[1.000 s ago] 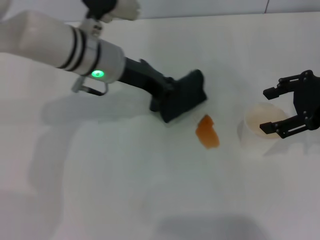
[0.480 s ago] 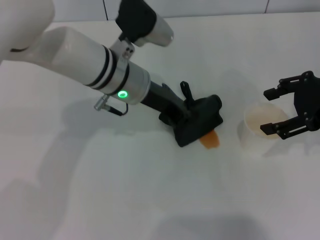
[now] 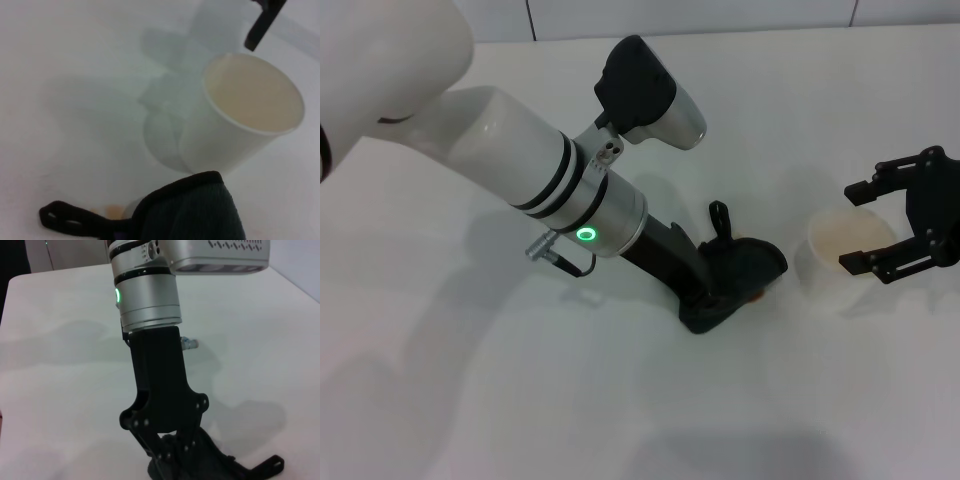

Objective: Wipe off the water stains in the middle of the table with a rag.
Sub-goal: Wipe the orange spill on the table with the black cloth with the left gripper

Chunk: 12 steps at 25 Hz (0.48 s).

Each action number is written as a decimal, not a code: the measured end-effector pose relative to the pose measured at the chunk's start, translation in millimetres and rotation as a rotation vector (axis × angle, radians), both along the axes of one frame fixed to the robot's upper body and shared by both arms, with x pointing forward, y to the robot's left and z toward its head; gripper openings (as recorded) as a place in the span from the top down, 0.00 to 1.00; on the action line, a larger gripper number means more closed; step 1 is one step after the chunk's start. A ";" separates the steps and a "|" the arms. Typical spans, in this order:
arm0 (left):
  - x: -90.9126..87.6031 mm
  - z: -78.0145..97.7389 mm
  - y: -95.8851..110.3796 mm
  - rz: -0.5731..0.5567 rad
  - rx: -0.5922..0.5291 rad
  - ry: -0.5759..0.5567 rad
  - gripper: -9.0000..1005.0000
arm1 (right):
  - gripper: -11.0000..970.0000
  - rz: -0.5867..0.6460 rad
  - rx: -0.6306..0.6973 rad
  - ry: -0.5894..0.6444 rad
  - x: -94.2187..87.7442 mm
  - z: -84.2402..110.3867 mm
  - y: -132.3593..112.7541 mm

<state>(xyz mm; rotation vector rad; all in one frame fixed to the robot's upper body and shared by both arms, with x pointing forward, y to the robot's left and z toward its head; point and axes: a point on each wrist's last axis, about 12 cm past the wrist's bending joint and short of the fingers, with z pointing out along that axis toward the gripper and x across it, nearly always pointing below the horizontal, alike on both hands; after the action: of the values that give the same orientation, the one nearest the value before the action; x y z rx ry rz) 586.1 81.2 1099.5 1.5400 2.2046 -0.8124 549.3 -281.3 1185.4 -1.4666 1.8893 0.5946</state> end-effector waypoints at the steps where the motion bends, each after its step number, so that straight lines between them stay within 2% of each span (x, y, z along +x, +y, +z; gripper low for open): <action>1: -0.6 0.4 0.1 0.001 -0.002 0.006 0.92 | 0.16 0.000 0.000 0.000 0.0 0.0 0.0; 4: 0.1 0.5 1.4 0.013 -0.001 0.011 0.92 | 0.16 0.000 0.002 0.002 -0.1 -0.1 0.2; 12: 18.6 -9.1 19.4 0.161 0.088 -0.056 0.92 | 0.16 0.015 0.016 0.000 0.3 0.0 5.3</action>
<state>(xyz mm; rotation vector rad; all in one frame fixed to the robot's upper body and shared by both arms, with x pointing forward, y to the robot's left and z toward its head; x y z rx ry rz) 604.8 100.6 1090.5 1.3842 2.3148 -0.6244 549.6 -276.0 1185.5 -1.4720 1.8707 0.6152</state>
